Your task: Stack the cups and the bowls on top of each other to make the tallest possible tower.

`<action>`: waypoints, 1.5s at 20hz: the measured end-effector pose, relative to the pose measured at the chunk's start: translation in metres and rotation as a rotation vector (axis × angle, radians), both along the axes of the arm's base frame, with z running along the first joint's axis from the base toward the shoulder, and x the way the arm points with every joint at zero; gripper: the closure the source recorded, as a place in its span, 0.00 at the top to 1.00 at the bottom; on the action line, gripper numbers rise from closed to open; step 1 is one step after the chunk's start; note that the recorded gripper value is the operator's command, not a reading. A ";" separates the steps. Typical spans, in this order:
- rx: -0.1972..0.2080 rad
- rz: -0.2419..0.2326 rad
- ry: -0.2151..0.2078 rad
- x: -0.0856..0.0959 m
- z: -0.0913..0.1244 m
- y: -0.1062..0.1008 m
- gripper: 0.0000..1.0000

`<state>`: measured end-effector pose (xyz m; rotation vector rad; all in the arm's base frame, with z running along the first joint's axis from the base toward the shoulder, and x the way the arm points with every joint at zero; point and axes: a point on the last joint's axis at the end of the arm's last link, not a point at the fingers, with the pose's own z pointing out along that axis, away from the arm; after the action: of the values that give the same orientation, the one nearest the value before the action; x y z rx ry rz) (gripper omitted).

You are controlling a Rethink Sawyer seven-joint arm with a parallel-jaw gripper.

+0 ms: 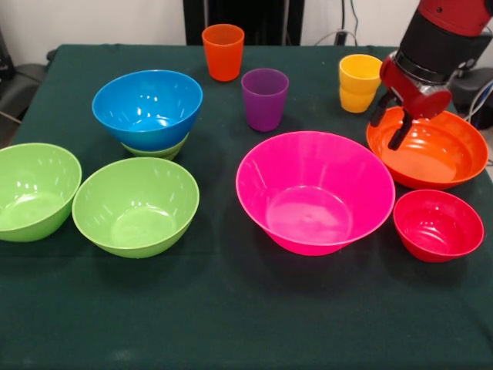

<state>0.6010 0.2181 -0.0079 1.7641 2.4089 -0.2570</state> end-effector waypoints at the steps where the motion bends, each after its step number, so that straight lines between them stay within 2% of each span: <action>1: 0.000 0.002 -0.001 0.000 0.000 0.001 1.00; 30: 0.002 0.020 0.016 -0.003 -0.018 0.010 1.00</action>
<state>0.5977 0.2280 -0.0257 1.7446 2.4369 -0.2669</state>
